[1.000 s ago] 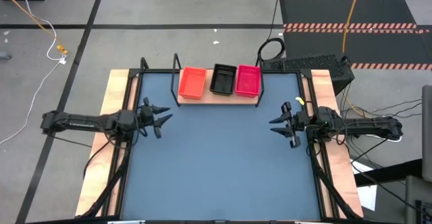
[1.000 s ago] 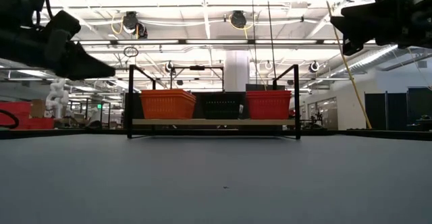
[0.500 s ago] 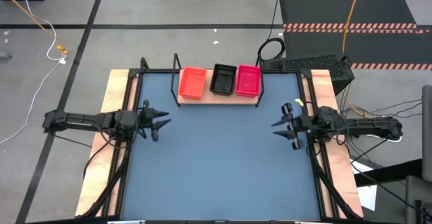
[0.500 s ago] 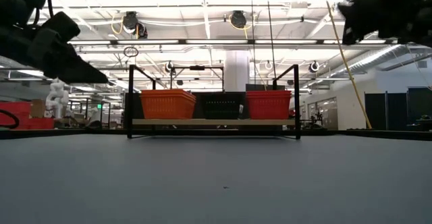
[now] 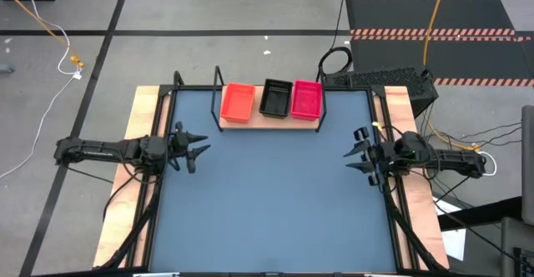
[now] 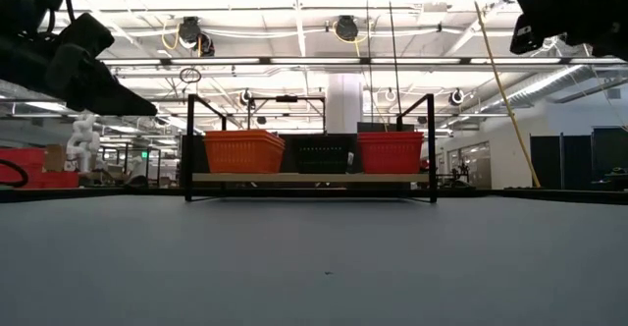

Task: Stack baskets on shelf by color
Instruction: Return to Home Position

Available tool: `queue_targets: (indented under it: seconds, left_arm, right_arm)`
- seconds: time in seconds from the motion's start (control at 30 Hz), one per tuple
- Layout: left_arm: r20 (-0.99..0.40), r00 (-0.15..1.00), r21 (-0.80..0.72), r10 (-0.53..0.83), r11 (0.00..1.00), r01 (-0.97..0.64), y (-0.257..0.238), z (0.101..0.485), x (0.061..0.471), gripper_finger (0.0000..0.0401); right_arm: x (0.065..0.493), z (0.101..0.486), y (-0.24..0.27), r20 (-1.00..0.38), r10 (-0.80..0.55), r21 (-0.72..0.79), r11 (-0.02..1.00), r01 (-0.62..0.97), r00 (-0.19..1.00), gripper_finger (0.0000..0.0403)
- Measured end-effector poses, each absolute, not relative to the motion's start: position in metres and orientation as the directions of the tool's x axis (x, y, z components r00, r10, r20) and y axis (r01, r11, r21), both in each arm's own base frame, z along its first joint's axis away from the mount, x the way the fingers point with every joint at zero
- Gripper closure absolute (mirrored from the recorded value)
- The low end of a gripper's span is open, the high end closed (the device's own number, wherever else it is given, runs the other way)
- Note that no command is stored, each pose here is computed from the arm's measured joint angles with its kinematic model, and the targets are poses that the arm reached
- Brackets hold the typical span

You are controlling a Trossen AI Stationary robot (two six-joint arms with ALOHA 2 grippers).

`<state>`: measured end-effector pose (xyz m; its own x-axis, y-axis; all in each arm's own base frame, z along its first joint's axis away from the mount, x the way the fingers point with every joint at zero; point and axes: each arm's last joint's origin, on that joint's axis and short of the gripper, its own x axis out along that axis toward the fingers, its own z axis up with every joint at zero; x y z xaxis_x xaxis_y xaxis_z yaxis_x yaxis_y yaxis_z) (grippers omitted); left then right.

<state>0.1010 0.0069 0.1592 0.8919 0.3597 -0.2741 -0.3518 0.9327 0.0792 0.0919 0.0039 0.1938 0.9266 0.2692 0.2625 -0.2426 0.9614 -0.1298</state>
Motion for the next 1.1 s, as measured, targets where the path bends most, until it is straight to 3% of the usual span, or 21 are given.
queue_targets:
  seconds: [0.27, 1.1]
  left_arm:
    - [-0.273, 0.892, 0.08, 0.36, 0.933, -0.352, 0.0069, 0.1593, 0.101, 0.0249]
    - [-0.272, 0.893, 0.08, 0.36, 0.933, -0.352, 0.0069, 0.1594, 0.1011, 0.0249]
  right_arm:
    - [0.0944, 0.1885, 0.0034, 0.212, 0.256, 0.001, 0.965, -0.262, 0.943, 0.0282]
    - [0.0943, 0.189, 0.0034, 0.217, 0.256, -0.013, 0.966, -0.26, 0.942, 0.0282]
